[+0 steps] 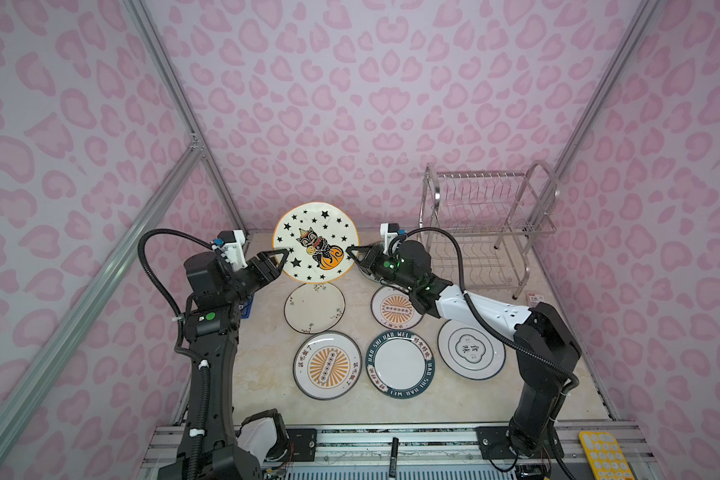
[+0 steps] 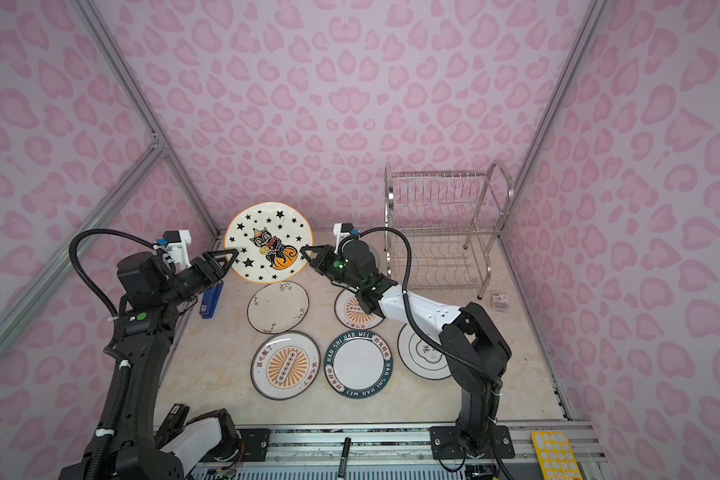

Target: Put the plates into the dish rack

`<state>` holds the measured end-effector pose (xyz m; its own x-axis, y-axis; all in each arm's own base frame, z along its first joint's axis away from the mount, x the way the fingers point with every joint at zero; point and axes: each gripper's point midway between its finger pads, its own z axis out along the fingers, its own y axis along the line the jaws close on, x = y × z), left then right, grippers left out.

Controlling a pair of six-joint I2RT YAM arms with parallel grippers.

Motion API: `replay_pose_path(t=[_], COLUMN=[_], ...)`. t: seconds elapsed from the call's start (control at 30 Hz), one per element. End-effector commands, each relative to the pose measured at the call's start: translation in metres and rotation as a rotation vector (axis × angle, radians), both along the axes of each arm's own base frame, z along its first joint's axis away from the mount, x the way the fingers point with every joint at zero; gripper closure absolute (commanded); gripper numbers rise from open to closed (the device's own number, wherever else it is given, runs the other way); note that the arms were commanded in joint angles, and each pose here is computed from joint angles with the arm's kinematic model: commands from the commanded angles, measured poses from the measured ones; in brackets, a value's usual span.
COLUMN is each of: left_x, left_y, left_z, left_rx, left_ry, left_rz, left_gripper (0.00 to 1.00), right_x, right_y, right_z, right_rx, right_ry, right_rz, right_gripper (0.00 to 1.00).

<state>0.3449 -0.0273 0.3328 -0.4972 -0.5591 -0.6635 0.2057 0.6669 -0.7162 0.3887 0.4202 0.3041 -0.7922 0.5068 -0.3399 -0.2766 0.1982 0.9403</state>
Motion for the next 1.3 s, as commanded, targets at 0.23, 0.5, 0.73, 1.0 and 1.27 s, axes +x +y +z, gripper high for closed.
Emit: replay_pose_path(t=[0.23,0.5,0.73,1.0,1.27], left_x=[-0.001,0.0,0.0,-0.003,-0.008], left_y=[-0.005,-0.007,-0.006,-0.007,-0.01], left_z=[0.003,-0.001,0.002,0.009,0.015], left_rx=[-0.002,-0.015,-0.01,-0.018,-0.113], left_ry=[-0.023,-0.018,-0.023,-0.044,-0.056], left_rz=[-0.039,-0.053,-0.049,-0.046,-0.037], left_gripper=[0.54,0.68,0.86,0.96,0.96], right_x=[-0.007,-0.012,-0.014,-0.017,-0.026], right_y=[0.001,0.008,0.011,0.015,0.016], right_z=[0.054,0.059,0.057,0.058,0.057], right_rx=[0.159,0.167,0.154,0.145,0.123], right_ry=[-0.13,-0.14,-0.144,-0.151,-0.17], right_rz=[0.027,0.055,0.064,0.085,0.079], right_gripper=[1.0,1.0,1.0,0.92,0.66])
